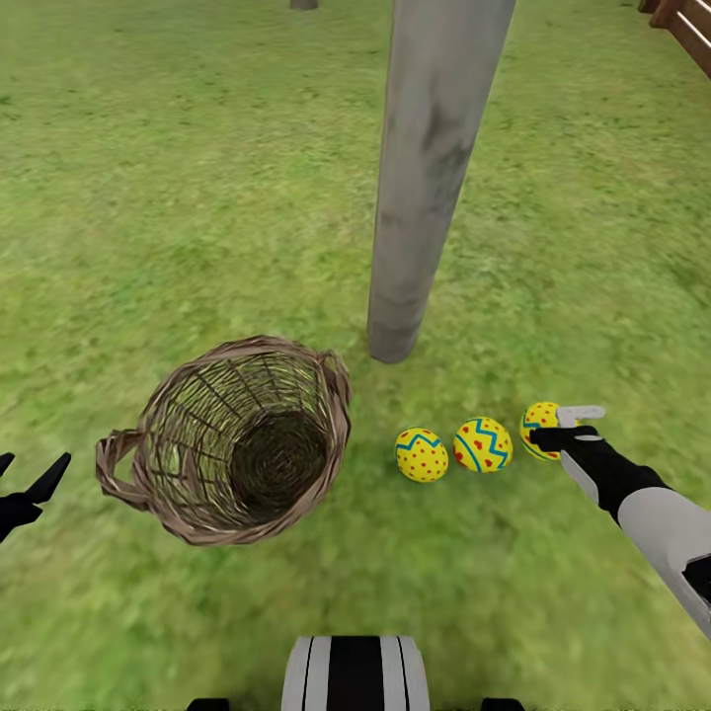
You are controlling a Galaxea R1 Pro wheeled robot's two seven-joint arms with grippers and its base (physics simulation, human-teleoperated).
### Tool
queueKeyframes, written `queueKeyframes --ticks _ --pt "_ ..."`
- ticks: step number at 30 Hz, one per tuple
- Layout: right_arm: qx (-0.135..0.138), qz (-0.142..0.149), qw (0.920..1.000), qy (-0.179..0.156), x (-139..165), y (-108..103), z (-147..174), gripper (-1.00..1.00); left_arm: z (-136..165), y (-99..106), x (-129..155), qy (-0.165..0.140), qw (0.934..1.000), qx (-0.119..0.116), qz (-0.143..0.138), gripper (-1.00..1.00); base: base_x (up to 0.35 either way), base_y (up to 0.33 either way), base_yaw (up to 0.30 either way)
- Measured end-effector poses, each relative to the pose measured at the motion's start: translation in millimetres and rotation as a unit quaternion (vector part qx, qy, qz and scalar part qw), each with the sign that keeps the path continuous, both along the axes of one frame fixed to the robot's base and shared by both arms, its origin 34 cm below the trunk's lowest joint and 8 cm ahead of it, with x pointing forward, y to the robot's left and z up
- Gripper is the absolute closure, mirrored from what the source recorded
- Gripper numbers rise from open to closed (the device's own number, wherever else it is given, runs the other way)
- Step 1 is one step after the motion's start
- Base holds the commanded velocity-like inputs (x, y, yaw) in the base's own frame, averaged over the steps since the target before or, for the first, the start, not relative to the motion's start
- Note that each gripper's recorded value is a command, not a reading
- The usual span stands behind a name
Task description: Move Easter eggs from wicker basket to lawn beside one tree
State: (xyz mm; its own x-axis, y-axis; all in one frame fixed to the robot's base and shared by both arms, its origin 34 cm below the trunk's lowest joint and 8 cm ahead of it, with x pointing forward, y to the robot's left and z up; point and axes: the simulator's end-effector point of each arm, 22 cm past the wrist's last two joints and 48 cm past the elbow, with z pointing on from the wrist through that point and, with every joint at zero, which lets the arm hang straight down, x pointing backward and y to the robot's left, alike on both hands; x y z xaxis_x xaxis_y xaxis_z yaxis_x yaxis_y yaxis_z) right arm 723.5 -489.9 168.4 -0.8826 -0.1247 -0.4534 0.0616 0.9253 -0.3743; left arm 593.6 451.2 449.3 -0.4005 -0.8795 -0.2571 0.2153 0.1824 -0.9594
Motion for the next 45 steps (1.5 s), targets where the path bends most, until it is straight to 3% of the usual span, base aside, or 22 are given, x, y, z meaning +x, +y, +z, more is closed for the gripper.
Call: queueKeyframes --ticks 15,20,21,24,26,35,38,42,45 --pt "-0.004 0.003 0.9995 0.03 -19.2 -1.2 -34.9 1.0 -28.1 0.1 -3.0 0.026 0.9997 0.0 0.0 -1.0 0.0 0.0 0.0" --pt "-0.021 0.008 0.9994 0.024 -12.2 -2.9 -36.8 1.0 -38.3 0.1 -4.6 0.036 0.9994 0.0 0.0 -1.0 0.0 0.0 0.0" --pt "-0.022 0.009 0.9994 0.024 -12.1 -3.3 -36.7 -1.0 -38.4 0.1 -4.6 0.036 0.9994 0.0 0.0 -1.0 0.0 0.0 0.0" --pt "-0.029 0.003 0.9989 0.037 -24.0 -10.8 -41.6 -1.0 -38.5 0.0 -4.6 0.036 0.9994 -0.001 0.0 -1.0 0.0 0.0 0.0" --pt "-0.014 0.008 0.9992 0.036 -22.1 -5.0 -40.1 -1.0 -34.1 0.1 -3.9 0.032 0.9995 0.0 0.0 -1.0 0.0 0.0 0.0" --pt "-0.002 0.003 0.9999 0.012 -7.6 -0.3 -17.5 -1.0 -14.9 0.0 -1.3 0.014 0.9999 0.001 0.0 -1.0 0.0 0.0 0.0" --pt "0.007 0.019 0.9995 -0.024 23.3 15.9 5.5 -1.0 -8.3 0.2 -0.7 0.008 1.0 0.001 0.0 -1.0 0.0 0.0 0.0" --pt "0.015 0.012 0.9995 -0.024 31.6 19.9 10.7 -1.0 2.7 9.0 -8.1 0.003 1.0 -0.001 0.008 -1.0 0.0 0.0 0.0" --pt "0.023 0.009 0.9996 -0.011 20.3 29.3 5.9 -1.0 15.6 14.0 -11.2 -0.003 1.0 0.006 0.005 -1.0 0.0 0.0 0.0"
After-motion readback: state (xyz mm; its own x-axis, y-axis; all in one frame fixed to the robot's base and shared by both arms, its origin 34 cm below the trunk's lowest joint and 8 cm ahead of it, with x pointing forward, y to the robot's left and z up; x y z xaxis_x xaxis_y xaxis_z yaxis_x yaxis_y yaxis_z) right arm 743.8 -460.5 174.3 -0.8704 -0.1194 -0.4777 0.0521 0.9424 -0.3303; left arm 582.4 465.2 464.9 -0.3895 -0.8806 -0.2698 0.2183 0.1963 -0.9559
